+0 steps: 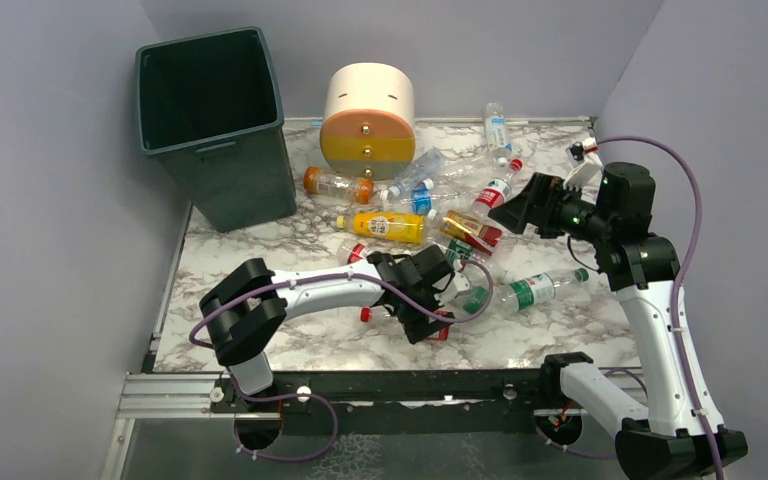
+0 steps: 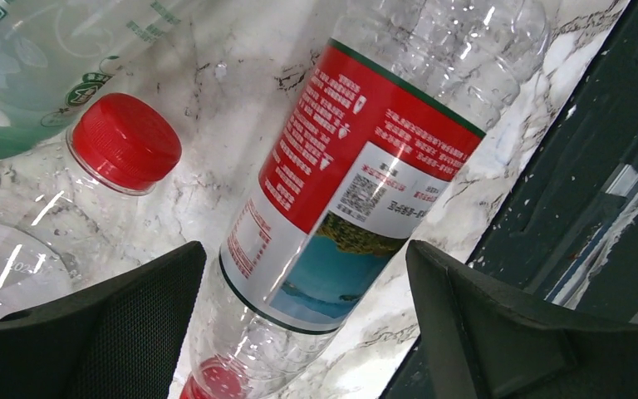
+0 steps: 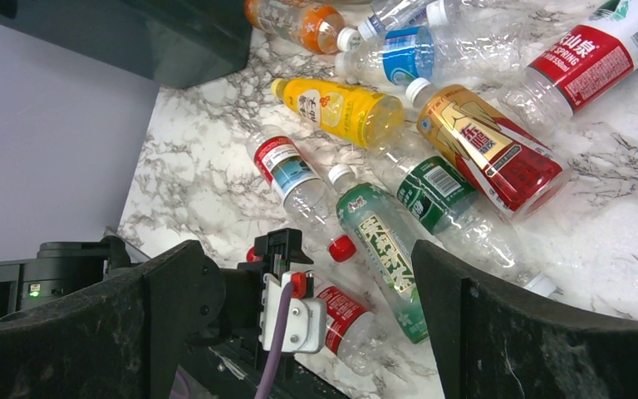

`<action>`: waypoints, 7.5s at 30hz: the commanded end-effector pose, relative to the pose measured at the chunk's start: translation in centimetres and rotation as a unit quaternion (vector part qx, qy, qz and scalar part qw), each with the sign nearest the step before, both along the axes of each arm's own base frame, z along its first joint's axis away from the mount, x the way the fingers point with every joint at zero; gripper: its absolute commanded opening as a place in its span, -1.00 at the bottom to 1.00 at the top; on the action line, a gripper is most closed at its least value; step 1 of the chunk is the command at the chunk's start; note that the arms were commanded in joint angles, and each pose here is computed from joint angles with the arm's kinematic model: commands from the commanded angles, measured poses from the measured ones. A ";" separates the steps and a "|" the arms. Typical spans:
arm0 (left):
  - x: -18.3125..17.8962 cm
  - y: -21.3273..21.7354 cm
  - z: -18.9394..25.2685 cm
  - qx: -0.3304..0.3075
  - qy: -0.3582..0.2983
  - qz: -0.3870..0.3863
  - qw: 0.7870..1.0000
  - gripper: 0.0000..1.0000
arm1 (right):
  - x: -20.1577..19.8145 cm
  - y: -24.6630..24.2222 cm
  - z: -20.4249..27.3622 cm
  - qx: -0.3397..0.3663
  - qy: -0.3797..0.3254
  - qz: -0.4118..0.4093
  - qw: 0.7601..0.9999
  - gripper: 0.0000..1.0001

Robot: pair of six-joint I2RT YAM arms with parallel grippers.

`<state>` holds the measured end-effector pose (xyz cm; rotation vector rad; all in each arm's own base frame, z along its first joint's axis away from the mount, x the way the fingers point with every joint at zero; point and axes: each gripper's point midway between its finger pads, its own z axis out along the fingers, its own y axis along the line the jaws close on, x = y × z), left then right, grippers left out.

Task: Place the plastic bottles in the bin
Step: Pick up the plastic bottle at the center of the board, then place the plastic bottle in the trash bin.

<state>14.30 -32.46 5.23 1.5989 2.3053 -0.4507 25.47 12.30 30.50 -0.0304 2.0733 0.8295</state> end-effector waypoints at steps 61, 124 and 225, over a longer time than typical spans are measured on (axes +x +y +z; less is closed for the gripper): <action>1.8 2.1 1.4 0.019 -0.063 0.113 0.991 0.74 | -0.9 0.9 0.3 0.026 -0.009 0.024 0.999 0.98; 9.9 2.9 13.5 -0.089 -0.140 0.211 0.963 0.10 | -0.8 1.3 0.4 0.035 -0.008 0.033 0.999 0.98; 19.9 13.3 26.8 -0.269 -0.201 0.389 0.858 0.84 | -0.1 2.2 -1.3 0.065 0.022 0.051 0.996 0.98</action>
